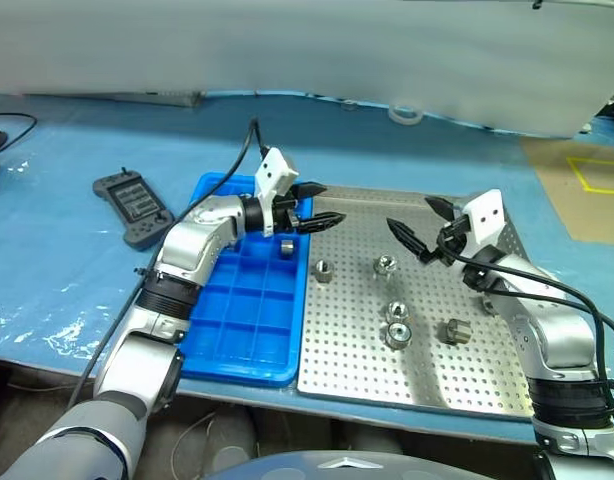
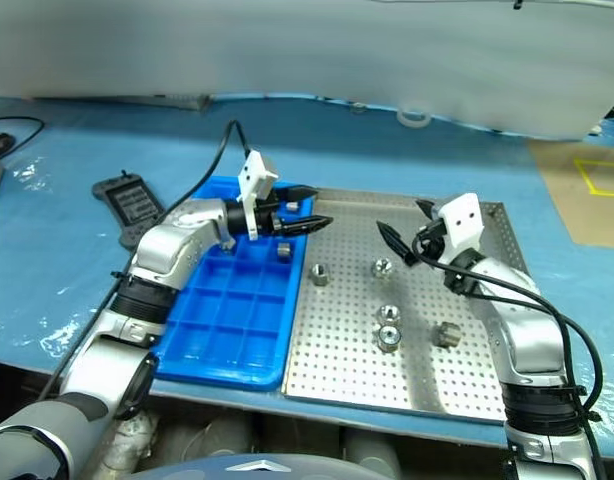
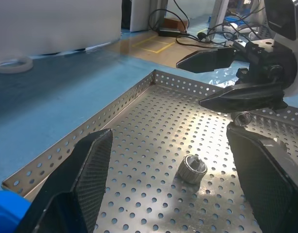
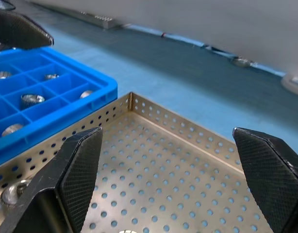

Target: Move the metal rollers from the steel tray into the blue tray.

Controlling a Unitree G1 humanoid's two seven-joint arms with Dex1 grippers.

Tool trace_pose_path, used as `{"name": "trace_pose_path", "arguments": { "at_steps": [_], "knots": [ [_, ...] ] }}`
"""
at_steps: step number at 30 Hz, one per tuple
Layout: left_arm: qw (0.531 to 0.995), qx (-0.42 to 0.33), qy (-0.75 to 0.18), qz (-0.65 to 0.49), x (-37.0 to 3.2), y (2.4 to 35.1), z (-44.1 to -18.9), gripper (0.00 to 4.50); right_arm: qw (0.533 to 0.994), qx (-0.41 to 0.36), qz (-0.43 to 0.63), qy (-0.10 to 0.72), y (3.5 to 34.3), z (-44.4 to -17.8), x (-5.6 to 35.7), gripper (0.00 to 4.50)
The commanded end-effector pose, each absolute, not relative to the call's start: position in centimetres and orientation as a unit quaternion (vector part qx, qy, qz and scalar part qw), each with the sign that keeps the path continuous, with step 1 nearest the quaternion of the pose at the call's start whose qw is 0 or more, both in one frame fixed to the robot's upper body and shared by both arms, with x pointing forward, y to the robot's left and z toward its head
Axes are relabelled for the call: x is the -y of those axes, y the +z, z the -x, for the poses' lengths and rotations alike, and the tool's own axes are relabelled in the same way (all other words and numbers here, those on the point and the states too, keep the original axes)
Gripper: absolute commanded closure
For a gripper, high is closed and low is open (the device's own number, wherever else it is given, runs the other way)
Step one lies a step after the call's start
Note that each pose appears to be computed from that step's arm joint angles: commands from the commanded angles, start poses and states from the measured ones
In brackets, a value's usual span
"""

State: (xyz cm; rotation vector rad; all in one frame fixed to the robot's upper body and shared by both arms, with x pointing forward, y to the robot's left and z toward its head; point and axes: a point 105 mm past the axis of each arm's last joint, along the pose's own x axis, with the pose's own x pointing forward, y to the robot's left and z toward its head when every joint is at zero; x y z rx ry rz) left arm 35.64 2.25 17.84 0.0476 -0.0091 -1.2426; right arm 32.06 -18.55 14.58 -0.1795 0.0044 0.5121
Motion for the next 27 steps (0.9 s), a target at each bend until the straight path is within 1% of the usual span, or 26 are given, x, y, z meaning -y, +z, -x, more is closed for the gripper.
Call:
{"name": "trace_pose_path", "arguments": {
  "at_steps": [1, 4, 6, 8, 11, 14, 17, 21, 24, 27],
  "knots": [
    [0.801, 0.033, -0.596, -0.041, -0.4, 19.2, -35.5, 0.54, 0.966, 0.032, 0.081, 0.241, 16.0, -32.1, 18.6, 0.0],
    [0.787, 0.025, -0.616, -0.024, 1.3, 18.9, -35.2, 0.54, 0.973, 0.047, 0.068, 0.214, 16.7, -32.1, 19.7, 0.0],
    [0.773, 0.009, -0.633, -0.03, 3.4, 17.7, -35.2, 0.54, 0.98, 0.058, 0.064, 0.177, 17.3, -31.6, 21.4, 0.0],
    [0.761, -0.007, -0.647, -0.038, 4.7, 16.6, -35.0, 0.54, 0.983, 0.059, 0.063, 0.162, 17.3, -31.0, 22.0, 0.0],
    [0.737, -0.046, -0.671, -0.062, 6.4, 14.3, -34.8, 0.54, 0.988, 0.062, 0.063, 0.128, 17.4, -29.7, 23.1, 0.0],
    [0.741, -0.069, -0.661, -0.094, 6.8, 12.5, -35.7, 0.54, 0.993, 0.071, 0.061, 0.074, 17.6, -28.8, 24.7, 0.0],
    [0.745, -0.077, -0.655, -0.095, 7.5, 12.1, -36.1, 0.54, 0.995, 0.075, 0.056, 0.039, 17.5, -27.7, 25.5, 0.0],
    [0.745, -0.115, -0.646, -0.121, 7.9, 10.1, -36.1, 0.54, 0.995, 0.073, 0.055, 0.025, 17.2, -26.5, 25.1, 0.0],
    [0.755, -0.133, -0.629, -0.132, 7.6, 9.0, -36.4, 0.54, 0.996, 0.07, 0.048, 0.016, 16.7, -25.9, 24.9, 0.0],
    [0.741, -0.139, -0.642, -0.143, 7.9, 8.4, -35.8, 0.54, 0.997, 0.066, 0.044, 0.014, 16.4, -25.5, 24.4, 0.0]
  ]
}}
